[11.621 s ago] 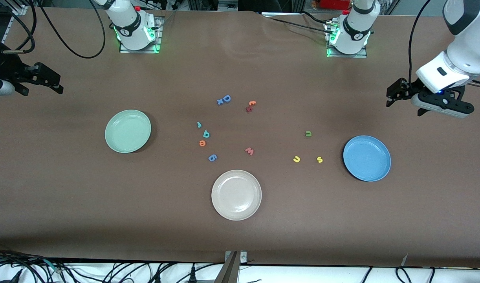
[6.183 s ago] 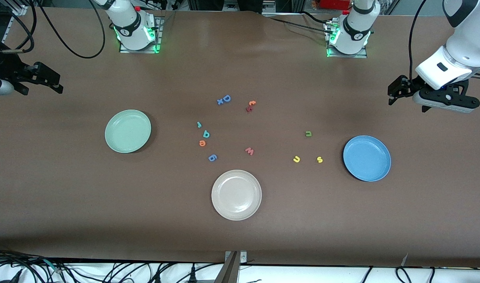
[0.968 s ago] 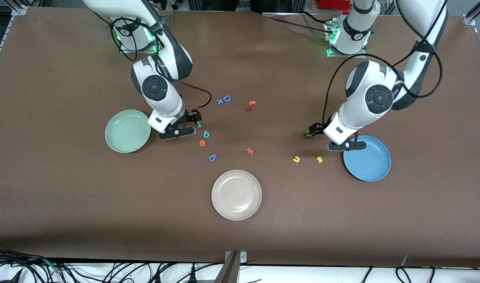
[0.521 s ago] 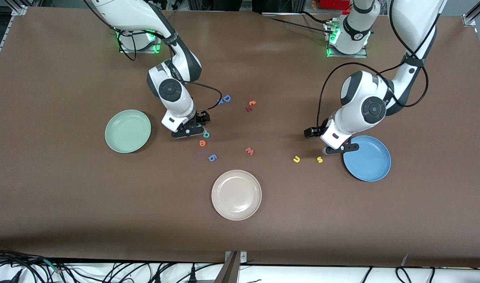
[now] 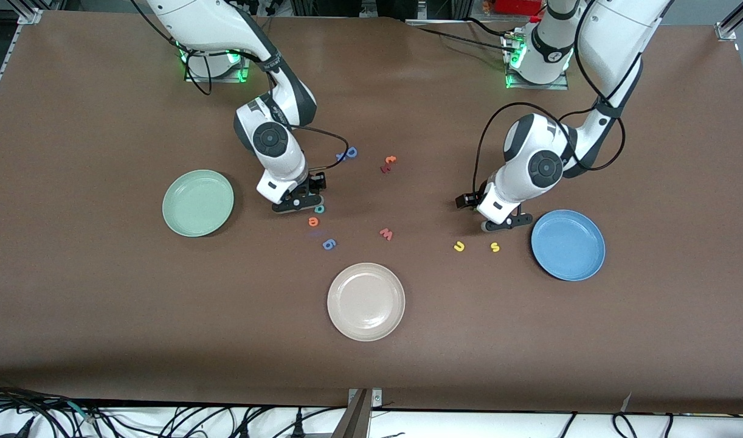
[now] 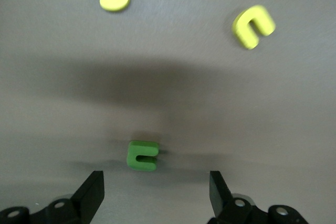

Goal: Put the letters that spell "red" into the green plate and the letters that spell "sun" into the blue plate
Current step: 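Grasp the r with the right gripper while the left gripper grasps the n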

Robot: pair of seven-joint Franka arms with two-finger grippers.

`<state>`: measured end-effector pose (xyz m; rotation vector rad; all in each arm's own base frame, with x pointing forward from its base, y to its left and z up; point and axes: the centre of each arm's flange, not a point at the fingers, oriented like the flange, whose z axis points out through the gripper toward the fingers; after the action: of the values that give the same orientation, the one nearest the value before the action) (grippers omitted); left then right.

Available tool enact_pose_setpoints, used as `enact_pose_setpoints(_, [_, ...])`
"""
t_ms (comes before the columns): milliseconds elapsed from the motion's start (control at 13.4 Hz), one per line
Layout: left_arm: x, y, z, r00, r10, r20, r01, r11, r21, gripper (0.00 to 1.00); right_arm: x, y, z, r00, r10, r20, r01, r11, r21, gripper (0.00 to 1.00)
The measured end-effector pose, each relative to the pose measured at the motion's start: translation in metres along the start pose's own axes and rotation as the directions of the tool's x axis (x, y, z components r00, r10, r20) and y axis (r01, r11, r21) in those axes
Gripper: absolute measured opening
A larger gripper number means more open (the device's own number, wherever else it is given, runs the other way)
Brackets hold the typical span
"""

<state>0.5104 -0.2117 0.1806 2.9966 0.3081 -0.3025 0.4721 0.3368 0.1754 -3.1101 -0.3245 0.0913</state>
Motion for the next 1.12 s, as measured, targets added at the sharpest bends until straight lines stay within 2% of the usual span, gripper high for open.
enact_pose_setpoints(74, [-0.002,-0.003,0.005,0.999,0.036,-0.006,-0.036,0.999,0.036,0.89,-0.001,-0.001,0.001,1.0,-0.002,0.001,0.002,1.0,-0.001,0.68])
enact_pose_setpoints(149, [-0.003,-0.006,0.009,0.998,0.059,-0.009,-0.059,0.996,0.06,0.89,-0.001,-0.001,0.001,1.0,-0.001,0.002,0.001,1.0,-0.001,0.57])
enact_pose_setpoints(223, [-0.004,-0.008,0.01,0.998,0.067,-0.009,-0.067,0.995,0.07,0.87,-0.001,-0.001,0.001,1.0,-0.001,0.002,0.001,1.0,-0.001,0.57])
enact_pose_setpoints(372, [-0.004,-0.008,0.011,0.998,0.067,-0.01,-0.066,0.995,0.072,0.86,0.0,0.0,0.0,1.0,0.0,0.0,0.0,1.0,-0.001,0.46])
enact_pose_setpoints(596, [-0.003,-0.008,0.01,0.999,0.041,-0.016,-0.039,0.997,0.07,0.85,0.0,-0.001,0.0,1.0,0.0,-0.001,0.0,1.0,-0.001,0.43])
enact_pose_setpoints(670, [-0.004,-0.007,0.01,0.999,0.034,-0.017,-0.033,0.997,0.07,0.85,0.001,-0.001,-0.001,1.0,0.0,-0.002,0.0,1.0,0.0,0.36])
enact_pose_setpoints(745, [-0.006,-0.004,0.011,0.999,0.033,-0.017,-0.031,0.997,0.071,0.83,0.001,-0.001,-0.001,1.0,-0.001,-0.002,0.001,1.0,0.0,0.36])
enact_pose_setpoints(894, [-0.008,0.002,0.011,0.999,0.021,-0.031,-0.019,0.998,0.064,0.83,0.001,-0.001,-0.002,1.0,-0.001,-0.004,0.001,1.0,0.001,0.16])
enact_pose_setpoints(1117, [-0.009,0.006,0.012,0.999,0.019,-0.041,-0.017,0.998,0.057,0.83,0.001,-0.002,-0.002,1.0,-0.001,-0.004,0.001,1.0,0.001,0.16])
